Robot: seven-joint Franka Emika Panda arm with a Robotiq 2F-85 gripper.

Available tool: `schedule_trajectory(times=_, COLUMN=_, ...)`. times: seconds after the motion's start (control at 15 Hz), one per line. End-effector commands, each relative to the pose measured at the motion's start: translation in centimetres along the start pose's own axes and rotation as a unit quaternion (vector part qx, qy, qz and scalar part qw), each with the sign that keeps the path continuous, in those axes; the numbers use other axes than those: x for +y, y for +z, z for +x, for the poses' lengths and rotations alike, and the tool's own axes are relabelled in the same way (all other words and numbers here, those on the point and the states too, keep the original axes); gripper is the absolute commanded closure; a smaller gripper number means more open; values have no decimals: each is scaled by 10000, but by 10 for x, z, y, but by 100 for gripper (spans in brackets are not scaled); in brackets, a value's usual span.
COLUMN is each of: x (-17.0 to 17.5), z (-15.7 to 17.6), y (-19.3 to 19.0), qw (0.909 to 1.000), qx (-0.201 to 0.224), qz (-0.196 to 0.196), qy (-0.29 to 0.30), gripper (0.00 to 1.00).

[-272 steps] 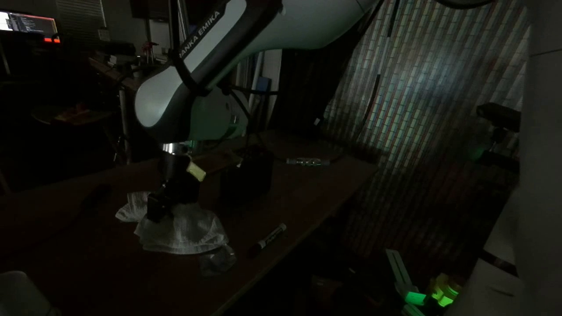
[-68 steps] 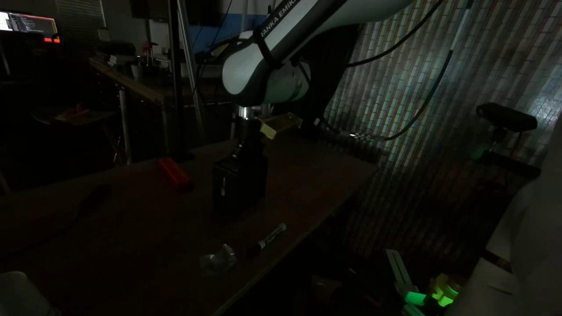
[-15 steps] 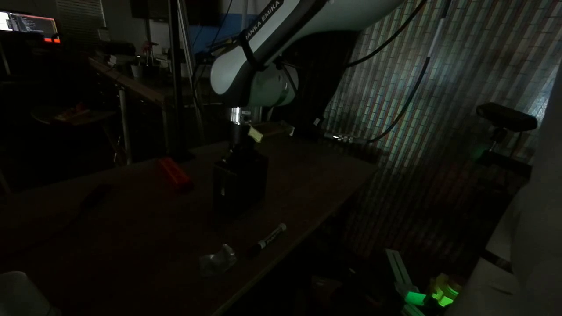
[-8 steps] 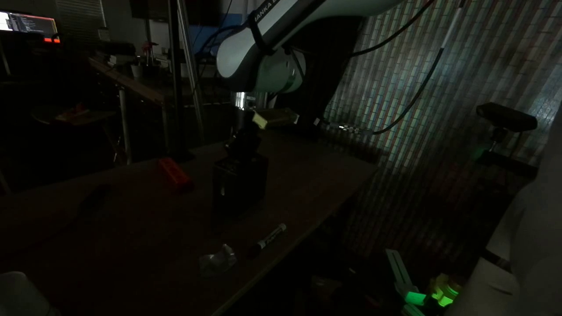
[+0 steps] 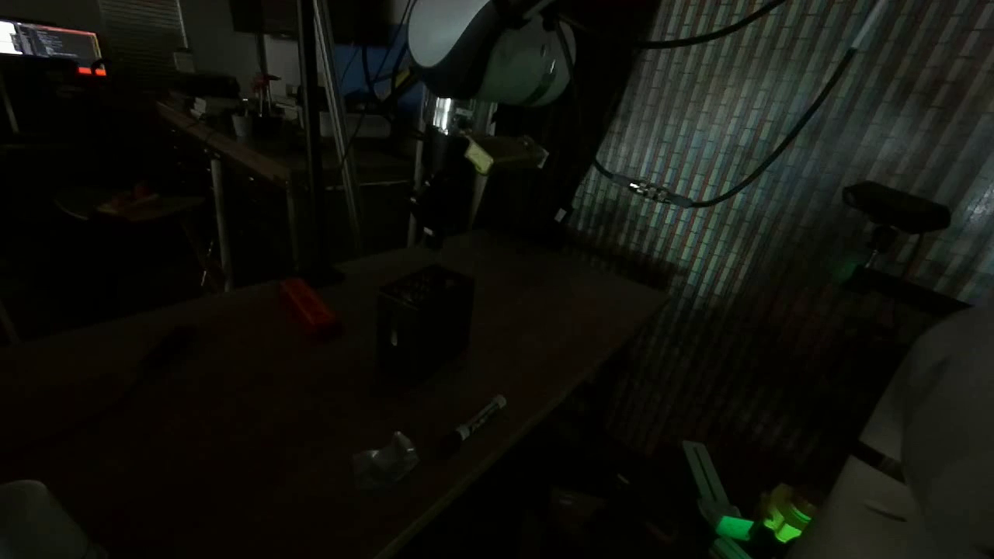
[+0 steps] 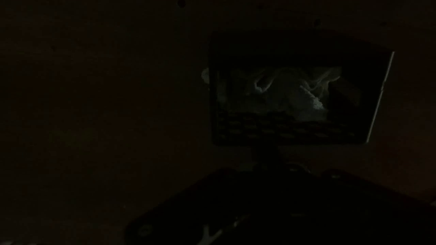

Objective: Put the white towel in the black basket.

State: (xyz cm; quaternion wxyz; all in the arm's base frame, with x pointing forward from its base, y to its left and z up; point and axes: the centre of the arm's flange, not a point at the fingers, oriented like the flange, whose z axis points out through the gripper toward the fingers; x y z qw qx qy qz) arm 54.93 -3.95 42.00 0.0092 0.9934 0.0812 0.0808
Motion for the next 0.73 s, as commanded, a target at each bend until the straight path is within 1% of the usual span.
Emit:
schedule_trajectory(times=0.0, x=0, z=-15, y=-38, qw=9998, qx=205, qz=22, qy=36, gripper=72)
schedule_trajectory(times=0.07, x=0, z=-2, y=-16, qw=9999, qx=115, qz=-18, qy=9, gripper=97)
schedule_trajectory(times=0.13, x=0, z=-3, y=-23, qw=9999, qx=149, qz=-22, qy=12, gripper=93)
schedule_trajectory(times=0.2, x=0, z=-5, y=-27, qw=9999, qx=161, qz=-23, qy=13, gripper=87)
schedule_trajectory(times=0.27, x=-1, z=-7, y=-28, qw=9999, qx=161, qz=-22, qy=13, gripper=78)
schedule_trajectory(times=0.33, x=-1, z=-7, y=-28, qw=9999, qx=157, qz=-20, qy=13, gripper=73)
schedule_trajectory(times=0.67, x=-1, z=-9, y=-26, qw=9999, qx=127, qz=-13, qy=14, gripper=72)
